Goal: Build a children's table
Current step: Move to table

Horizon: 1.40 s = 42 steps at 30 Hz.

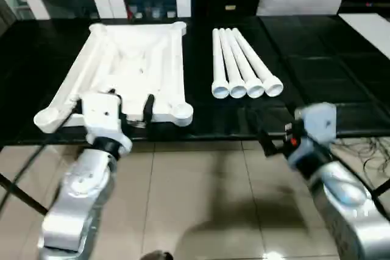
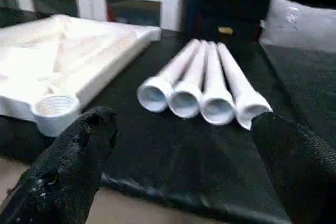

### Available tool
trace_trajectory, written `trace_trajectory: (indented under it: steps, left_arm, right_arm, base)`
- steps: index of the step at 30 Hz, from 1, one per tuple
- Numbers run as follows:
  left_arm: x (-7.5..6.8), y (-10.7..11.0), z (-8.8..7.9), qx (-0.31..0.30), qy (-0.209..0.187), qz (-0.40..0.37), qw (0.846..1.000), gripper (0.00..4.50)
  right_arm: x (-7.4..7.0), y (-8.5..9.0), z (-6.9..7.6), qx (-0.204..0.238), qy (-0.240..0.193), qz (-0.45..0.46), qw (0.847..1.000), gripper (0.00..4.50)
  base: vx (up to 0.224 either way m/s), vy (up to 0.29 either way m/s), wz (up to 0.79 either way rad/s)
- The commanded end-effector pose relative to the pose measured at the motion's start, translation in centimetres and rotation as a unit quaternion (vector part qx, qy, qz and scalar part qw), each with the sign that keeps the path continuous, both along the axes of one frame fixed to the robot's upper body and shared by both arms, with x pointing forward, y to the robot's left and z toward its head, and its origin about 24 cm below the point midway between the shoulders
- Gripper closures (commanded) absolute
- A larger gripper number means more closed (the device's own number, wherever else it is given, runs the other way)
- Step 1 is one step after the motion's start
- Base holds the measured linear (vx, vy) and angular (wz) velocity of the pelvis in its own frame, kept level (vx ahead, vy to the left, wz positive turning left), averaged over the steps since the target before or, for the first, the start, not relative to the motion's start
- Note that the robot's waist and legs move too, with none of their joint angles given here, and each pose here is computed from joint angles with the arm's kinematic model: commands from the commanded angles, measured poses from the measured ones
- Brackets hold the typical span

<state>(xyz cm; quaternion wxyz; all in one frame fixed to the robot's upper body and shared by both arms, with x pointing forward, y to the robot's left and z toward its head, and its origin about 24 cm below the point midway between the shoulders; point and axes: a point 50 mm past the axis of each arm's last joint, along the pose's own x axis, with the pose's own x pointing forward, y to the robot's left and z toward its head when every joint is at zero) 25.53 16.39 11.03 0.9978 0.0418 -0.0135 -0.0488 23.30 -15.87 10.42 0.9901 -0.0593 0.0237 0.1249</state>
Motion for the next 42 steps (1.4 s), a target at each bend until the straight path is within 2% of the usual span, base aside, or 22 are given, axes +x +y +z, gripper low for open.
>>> trace_trajectory:
  steps: [1, 4, 9, 11, 15, 17, 21, 24, 26, 29, 33, 36, 39, 42]
  left_arm:
    - [0.2, 0.4, -0.4, 0.025, 0.019, 0.025, 0.999, 0.09]
    - [0.5, 1.4, -0.1, 0.023, 0.017, 0.054, 0.998, 0.09]
    - [1.2, 2.1, 1.4, 0.030, -0.006, 0.059, 0.998, 0.09]
    - [1.1, 2.4, 1.3, 0.032, -0.002, 0.071, 0.997, 0.09]
    - [0.0, 3.7, 1.1, 0.033, 0.006, 0.104, 0.994, 0.09]
    - [-0.3, 3.9, 1.0, 0.038, 0.009, 0.101, 0.994, 0.09]
    - [-0.6, 3.8, 0.8, 0.012, 0.011, 0.082, 0.996, 0.09]
    - [-0.9, 3.0, 0.7, -0.002, 0.017, 0.053, 0.998, 0.09]
    - [-1.2, 2.4, 0.7, 0.012, 0.018, 0.046, 0.999, 0.09]
    - [-1.6, 2.2, 0.2, 0.005, 0.022, 0.036, 0.999, 0.09]
    - [-1.9, 2.1, -0.3, 0.003, 0.034, 0.027, 0.999, 0.09]
    - [-2.2, 1.5, -1.1, -0.003, 0.052, -0.007, 0.999, 0.09]
    - [-2.7, 1.8, -1.9, 0.014, 0.059, -0.003, 0.998, 0.09]
    - [-2.8, 1.8, -1.5, 0.013, 0.051, 0.003, 0.999, 0.09]
  right_arm:
    - [0.4, 0.0, -0.2, -0.003, -0.002, -0.020, 1.000, 0.00]
    - [1.5, 0.8, 0.0, 0.022, -0.007, -0.030, 0.999, 0.00]
    - [2.0, 1.9, 0.1, 0.049, -0.013, -0.003, 0.999, 0.00]
    - [2.0, 2.0, -0.4, 0.040, -0.005, 0.000, 0.999, 0.00]
    - [2.0, 2.2, -1.3, 0.068, 0.030, -0.015, 0.997, 0.00]
    - [2.0, 2.4, -1.3, 0.067, 0.033, -0.010, 0.997, 0.00]
    - [2.2, 3.0, -1.3, 0.058, 0.024, 0.013, 0.998, 0.00]
    - [2.3, 3.3, -0.8, 0.066, 0.020, 0.028, 0.997, 0.00]
    - [2.3, 3.8, -0.4, 0.042, 0.003, 0.061, 0.997, 0.00]
    - [2.6, 3.8, -0.4, 0.021, 0.000, 0.060, 0.998, 0.00]
    - [2.5, 3.7, -0.4, 0.015, -0.009, 0.066, 0.998, 0.00]
    - [2.4, 3.9, -0.3, 0.043, -0.009, 0.077, 0.996, 0.00]
    - [2.3, 4.0, -0.8, 0.092, 0.020, 0.084, 0.992, 0.00]
    - [2.2, 4.1, -1.1, 0.076, 0.013, 0.103, 0.992, 0.00]
  base:
    - [0.000, 0.000, 0.00]
    - [0.000, 0.000, 0.00]
    - [0.000, 0.000, 0.00]
    - [0.000, 0.000, 0.00]
    - [0.000, 0.000, 0.00]
    - [0.000, 0.000, 0.00]
    - [0.000, 0.000, 0.00]
    - [0.009, -0.004, 0.18]
    - [0.013, 0.007, 0.48]
    - [0.048, 0.036, 0.53]
    - [0.118, 0.058, 0.60]
    - [0.148, 0.012, 0.54]
    - [0.085, -0.076, 0.26]
    - [0.132, -0.097, -0.03]
